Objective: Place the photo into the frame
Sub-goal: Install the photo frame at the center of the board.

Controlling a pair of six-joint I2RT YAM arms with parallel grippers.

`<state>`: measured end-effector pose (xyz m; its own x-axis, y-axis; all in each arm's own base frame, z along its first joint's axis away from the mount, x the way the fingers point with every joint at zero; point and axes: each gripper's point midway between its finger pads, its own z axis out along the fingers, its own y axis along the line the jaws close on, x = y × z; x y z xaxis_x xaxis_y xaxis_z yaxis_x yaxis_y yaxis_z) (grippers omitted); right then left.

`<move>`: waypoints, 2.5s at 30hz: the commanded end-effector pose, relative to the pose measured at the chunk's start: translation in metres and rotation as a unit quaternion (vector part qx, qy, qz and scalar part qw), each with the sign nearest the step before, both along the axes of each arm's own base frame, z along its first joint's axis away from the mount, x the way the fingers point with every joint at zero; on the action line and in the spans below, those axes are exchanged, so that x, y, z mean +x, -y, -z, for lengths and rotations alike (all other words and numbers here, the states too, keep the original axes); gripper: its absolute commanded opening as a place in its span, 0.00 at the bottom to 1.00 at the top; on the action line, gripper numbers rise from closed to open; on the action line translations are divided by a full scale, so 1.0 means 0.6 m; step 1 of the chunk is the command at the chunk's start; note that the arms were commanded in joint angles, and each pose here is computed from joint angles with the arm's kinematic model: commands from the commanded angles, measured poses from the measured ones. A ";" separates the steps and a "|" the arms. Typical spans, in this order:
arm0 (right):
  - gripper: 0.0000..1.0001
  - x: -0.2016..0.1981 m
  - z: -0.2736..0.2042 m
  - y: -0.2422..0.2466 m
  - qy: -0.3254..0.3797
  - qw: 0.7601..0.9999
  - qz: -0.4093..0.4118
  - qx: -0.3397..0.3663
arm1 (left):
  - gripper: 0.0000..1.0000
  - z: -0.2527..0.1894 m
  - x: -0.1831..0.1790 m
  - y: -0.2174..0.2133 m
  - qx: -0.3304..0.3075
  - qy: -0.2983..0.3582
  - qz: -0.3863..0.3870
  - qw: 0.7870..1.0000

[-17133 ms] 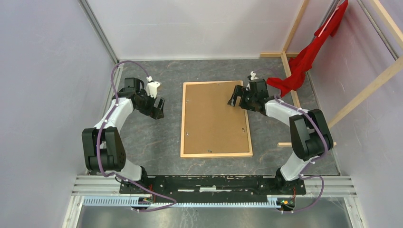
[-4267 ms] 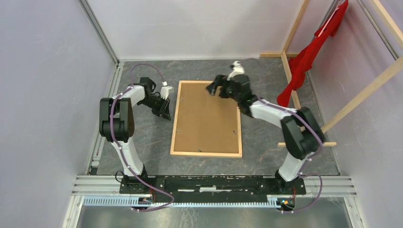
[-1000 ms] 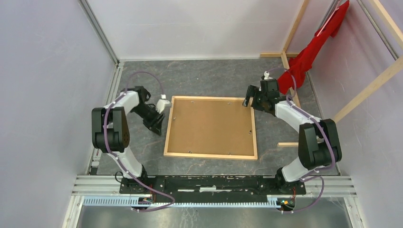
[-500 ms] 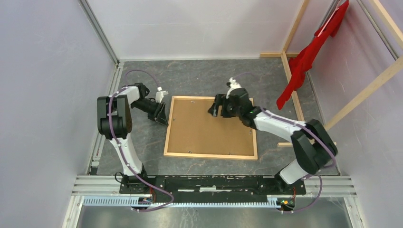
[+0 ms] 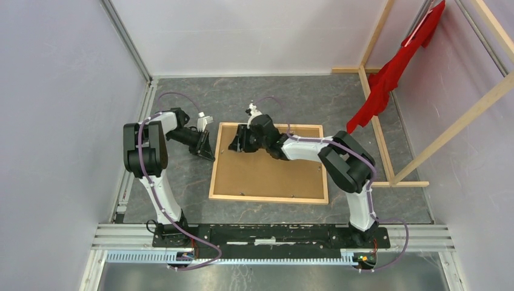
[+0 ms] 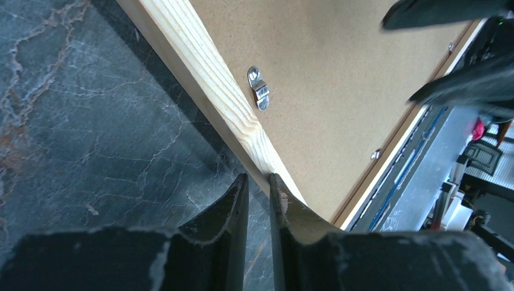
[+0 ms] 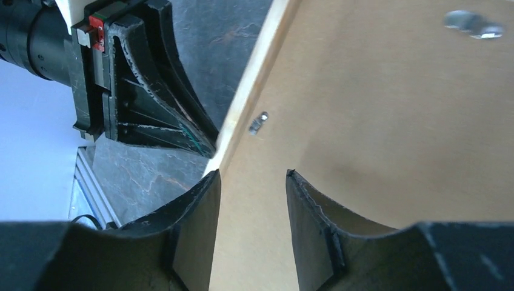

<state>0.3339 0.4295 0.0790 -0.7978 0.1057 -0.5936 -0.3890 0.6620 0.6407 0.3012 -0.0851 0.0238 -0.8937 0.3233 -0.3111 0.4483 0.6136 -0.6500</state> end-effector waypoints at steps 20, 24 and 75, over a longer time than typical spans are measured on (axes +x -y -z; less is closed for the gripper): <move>0.43 0.008 0.063 -0.098 -0.017 1.000 -0.024 0.010 | 0.14 0.047 0.007 -0.014 0.040 0.007 -0.020 0.999; 0.42 0.007 0.065 -0.104 -0.023 0.999 -0.028 0.017 | 0.13 0.047 0.008 -0.014 0.041 0.008 -0.020 0.999; 0.80 0.070 -0.092 0.191 0.057 0.994 0.096 0.013 | 0.28 -0.015 0.025 -0.051 0.081 0.059 0.008 0.995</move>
<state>0.3559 0.3878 0.1026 -0.7937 0.1943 -0.5764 -0.3465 0.6344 0.6910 0.3050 -0.0731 0.0229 -0.9007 0.3199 -0.2940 0.4344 0.6708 -0.6011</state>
